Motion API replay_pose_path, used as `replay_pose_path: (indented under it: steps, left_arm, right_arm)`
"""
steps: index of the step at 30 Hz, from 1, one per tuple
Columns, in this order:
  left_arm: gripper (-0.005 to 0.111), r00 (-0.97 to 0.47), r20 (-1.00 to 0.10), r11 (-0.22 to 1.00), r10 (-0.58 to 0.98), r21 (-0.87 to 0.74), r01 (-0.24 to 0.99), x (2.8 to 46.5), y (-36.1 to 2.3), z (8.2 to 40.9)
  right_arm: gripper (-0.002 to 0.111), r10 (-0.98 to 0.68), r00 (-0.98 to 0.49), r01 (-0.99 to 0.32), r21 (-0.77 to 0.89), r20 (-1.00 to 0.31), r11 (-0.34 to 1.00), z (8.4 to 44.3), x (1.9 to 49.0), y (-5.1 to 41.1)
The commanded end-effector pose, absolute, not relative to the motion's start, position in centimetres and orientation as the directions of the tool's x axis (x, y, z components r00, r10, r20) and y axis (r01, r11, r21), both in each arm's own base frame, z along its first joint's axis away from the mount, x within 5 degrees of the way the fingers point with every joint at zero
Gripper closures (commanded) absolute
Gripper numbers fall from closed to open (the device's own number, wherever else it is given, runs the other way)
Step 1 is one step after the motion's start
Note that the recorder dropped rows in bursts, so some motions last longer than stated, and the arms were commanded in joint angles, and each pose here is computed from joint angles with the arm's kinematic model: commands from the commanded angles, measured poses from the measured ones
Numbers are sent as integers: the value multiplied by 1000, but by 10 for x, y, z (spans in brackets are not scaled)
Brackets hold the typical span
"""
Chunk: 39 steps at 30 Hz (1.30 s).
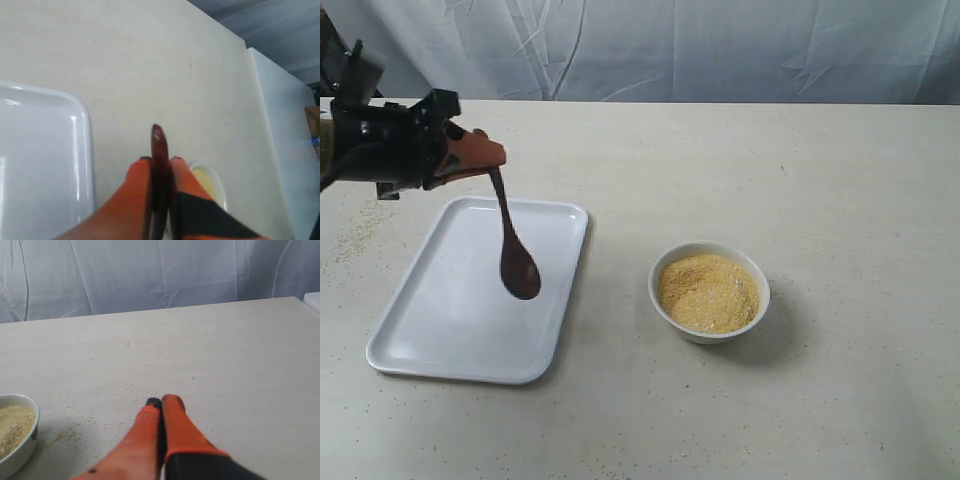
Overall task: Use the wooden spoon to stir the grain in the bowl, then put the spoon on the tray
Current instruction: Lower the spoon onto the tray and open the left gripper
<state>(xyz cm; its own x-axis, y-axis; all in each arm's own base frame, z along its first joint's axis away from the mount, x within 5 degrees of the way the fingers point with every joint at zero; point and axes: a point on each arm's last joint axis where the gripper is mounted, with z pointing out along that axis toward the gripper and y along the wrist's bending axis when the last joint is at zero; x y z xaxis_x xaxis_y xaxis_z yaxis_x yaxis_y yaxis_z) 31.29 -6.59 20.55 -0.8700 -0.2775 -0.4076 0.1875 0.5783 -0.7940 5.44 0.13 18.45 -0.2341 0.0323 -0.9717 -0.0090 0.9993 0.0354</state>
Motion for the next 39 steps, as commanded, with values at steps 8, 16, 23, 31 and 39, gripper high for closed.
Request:
replay_pose_path:
  steps: [8, 16, 23, 31, 39]
  left_arm:
    - [93, -942, -209, 612, -263, -791, 4, 328, -32, 130]
    - [45, -938, -216, 630, -272, -777, -4, 329, -31, 129]
    - [66, -935, -262, 584, -241, -808, 76, 335, -34, 151]
    - [107, -840, -427, 677, -335, -729, 101, 335, -4, 193]
    - [107, -521, -837, 889, -165, -355, 289, 308, -5, 292]
  right_arm:
    - [108, 34, -221, -3, 36, -975, 999, 185, 54, 1]
    - [108, 34, -221, -3, 36, -975, 999, 185, 54, 1]
    - [108, 34, -221, -3, 36, -975, 999, 185, 54, 1]
    - [108, 34, -221, -3, 36, -975, 999, 185, 54, 1]
    - [108, 34, -221, -3, 36, -975, 999, 185, 54, 1]
